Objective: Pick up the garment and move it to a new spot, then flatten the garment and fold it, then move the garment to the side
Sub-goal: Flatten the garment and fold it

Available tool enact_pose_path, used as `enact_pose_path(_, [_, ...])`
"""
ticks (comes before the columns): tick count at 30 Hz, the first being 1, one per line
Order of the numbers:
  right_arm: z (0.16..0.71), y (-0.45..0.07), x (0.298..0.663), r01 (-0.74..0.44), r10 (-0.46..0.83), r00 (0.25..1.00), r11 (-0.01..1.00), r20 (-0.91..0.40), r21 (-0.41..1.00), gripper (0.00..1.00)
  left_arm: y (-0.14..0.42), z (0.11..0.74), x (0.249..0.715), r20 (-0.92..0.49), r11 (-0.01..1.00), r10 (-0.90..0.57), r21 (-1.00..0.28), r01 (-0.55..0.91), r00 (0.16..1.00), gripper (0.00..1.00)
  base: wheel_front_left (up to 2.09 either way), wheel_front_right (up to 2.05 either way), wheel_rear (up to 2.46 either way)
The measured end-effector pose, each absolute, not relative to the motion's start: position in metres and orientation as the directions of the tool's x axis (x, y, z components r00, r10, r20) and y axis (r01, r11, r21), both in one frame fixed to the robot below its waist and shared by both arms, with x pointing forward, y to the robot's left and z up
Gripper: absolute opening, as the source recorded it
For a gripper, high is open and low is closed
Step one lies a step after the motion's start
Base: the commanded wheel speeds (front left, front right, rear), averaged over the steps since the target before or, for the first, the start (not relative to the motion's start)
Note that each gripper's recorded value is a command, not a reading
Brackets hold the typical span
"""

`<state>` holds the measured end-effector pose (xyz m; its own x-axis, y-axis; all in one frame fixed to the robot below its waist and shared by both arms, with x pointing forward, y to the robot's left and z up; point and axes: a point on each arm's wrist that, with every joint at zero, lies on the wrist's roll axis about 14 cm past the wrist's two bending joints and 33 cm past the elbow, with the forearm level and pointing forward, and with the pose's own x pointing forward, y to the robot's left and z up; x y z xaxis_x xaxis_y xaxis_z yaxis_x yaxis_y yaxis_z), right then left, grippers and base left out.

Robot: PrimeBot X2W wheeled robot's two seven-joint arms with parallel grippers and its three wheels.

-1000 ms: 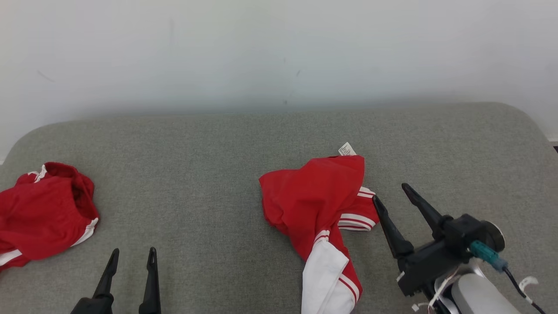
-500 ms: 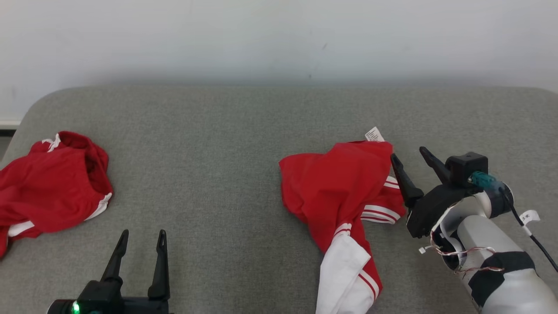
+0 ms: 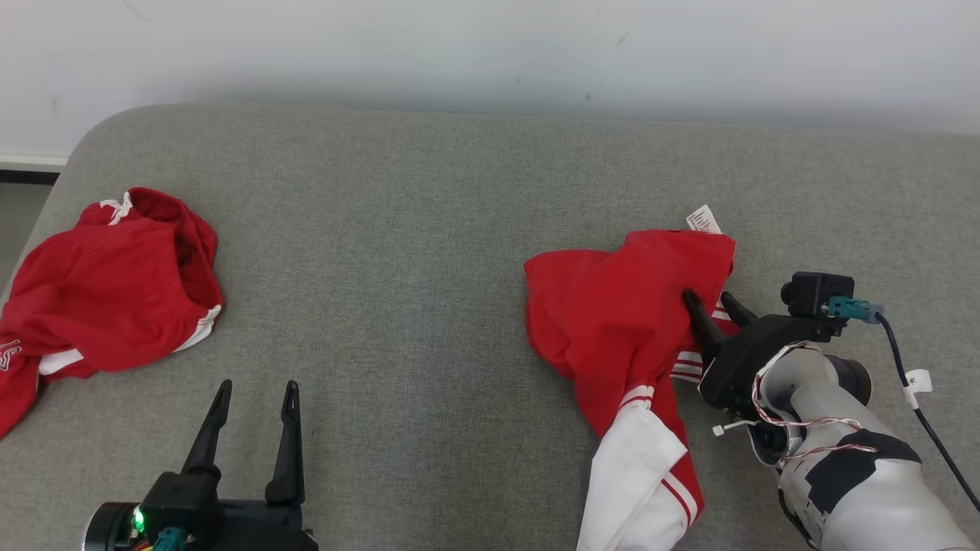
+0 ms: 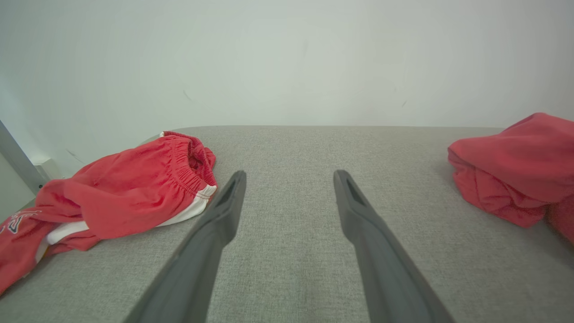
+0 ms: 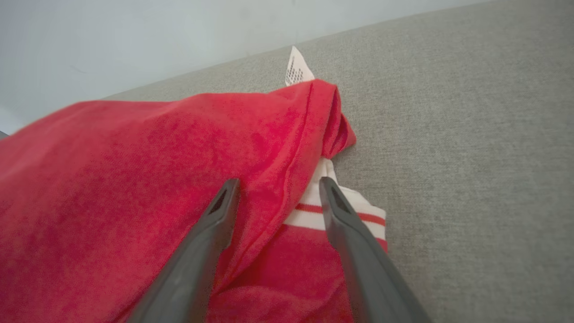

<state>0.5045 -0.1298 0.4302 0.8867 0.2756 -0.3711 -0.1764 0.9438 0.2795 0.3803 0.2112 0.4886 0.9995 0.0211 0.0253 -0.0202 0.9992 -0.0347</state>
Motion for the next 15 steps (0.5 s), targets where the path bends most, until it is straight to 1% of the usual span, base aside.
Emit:
enact_pose_path(1, [0.430, -0.128, 0.505, -0.170, 0.277, 0.886, 0.940, -0.371, 0.298, 0.08, 0.212, 0.488, 0.380, 0.023, 0.999, 0.023, -0.035, -0.022, 0.999, 1.00, 0.00, 0.00, 0.00])
enact_pose_path(2, [0.431, -0.127, 0.507, -0.166, 0.281, 0.886, 0.935, -0.369, 0.313, 0.00, 0.213, 0.487, 0.380, 0.021, 0.999, 0.026, -0.035, -0.025, 0.999, 1.00, 0.00, 0.00, 0.00])
enact_pose_path(5, [0.433, -0.124, 0.509, -0.161, 0.288, 0.889, 0.925, -0.357, 0.345, 0.00, 0.214, 0.487, 0.380, 0.021, 0.999, 0.029, -0.035, -0.028, 0.999, 1.00, 0.00, 0.00, 0.00])
enact_pose_path(7, [0.448, -0.126, 0.516, -0.191, 0.287, 0.911, 0.930, -0.295, 0.315, 0.00, 0.215, 0.487, 0.380, 0.020, 0.999, 0.033, -0.035, -0.032, 0.999, 1.00, 0.00, 0.00, 0.00])
enact_pose_path(11, [0.479, -0.115, 0.520, -0.278, 0.329, 0.928, 0.924, -0.174, 0.264, 0.00, 0.217, 0.491, 0.377, 0.032, 0.999, 0.038, -0.033, -0.037, 0.999, 1.00, 0.00, 0.00, 0.00])
enact_pose_path(15, [0.511, -0.081, 0.513, -0.402, 0.429, 0.901, 0.885, -0.072, 0.236, 0.00, 0.219, 0.497, 0.370, 0.047, 0.998, 0.046, -0.035, -0.045, 0.998, 1.00, 0.00, 0.00, 0.00])
